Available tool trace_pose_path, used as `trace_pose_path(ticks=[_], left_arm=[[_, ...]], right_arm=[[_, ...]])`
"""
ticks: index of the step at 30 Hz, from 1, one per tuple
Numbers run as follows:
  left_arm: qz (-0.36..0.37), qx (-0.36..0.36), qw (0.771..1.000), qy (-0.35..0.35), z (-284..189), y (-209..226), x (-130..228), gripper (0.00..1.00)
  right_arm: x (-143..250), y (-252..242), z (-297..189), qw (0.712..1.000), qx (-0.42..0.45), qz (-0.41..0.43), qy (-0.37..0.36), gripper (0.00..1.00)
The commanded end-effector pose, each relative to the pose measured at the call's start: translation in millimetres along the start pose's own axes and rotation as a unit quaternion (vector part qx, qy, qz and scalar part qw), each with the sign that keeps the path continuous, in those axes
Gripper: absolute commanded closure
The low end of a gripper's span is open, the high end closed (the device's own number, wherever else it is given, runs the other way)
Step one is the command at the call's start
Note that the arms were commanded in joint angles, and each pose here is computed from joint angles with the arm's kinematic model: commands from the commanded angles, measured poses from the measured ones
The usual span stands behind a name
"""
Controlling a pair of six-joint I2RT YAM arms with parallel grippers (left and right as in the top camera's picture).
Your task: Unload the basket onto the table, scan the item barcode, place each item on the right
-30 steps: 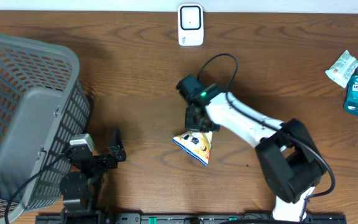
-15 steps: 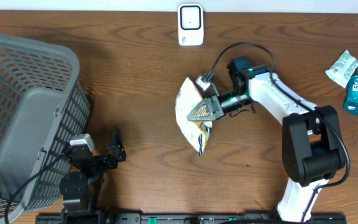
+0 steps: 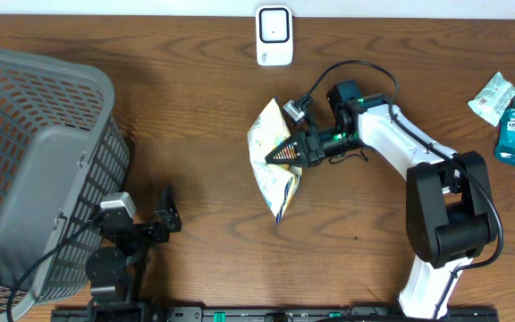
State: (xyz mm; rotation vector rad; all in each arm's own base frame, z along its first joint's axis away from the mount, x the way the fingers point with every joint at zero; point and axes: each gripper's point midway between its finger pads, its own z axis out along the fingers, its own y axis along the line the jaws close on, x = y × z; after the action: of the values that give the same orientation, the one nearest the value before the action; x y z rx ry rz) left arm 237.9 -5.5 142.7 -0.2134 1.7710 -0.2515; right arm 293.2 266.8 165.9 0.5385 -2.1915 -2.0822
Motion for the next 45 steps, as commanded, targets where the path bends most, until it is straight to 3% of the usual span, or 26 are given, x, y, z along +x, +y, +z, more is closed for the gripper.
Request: trace_pose_path(ticks=[1, 6, 19, 30, 45], left_arm=[[-0.002, 0.001, 1.0, 0.021, 1.6, 1.7, 13.4, 0.0], [-0.002, 0.001, 1.0, 0.021, 1.6, 1.7, 13.4, 0.0], [-0.002, 0.001, 1.0, 0.021, 1.6, 1.7, 13.4, 0.0], [-0.002, 0.001, 1.0, 0.021, 1.6, 1.7, 13.4, 0.0], [-0.002, 0.001, 1.0, 0.021, 1.6, 1.7, 13.4, 0.0]], right_arm=[[0.1, 4.6, -1.1, 0.981, -0.021, -0.193, -0.011, 0.99], [6.8, 6.6, 3.2, 0.924, -0.03, -0.381, -0.015, 0.99], [-12.7, 6.6, 7.2, 0.842, -0.031, -0.538, -0.018, 0.99], [-8.4, 6.1, 3.3, 0.895, -0.03, -0.445, -0.019, 0.99], [-9.6, 10.9, -3.8, 0.921, -0.026, -0.387, -0.024, 0.99]])
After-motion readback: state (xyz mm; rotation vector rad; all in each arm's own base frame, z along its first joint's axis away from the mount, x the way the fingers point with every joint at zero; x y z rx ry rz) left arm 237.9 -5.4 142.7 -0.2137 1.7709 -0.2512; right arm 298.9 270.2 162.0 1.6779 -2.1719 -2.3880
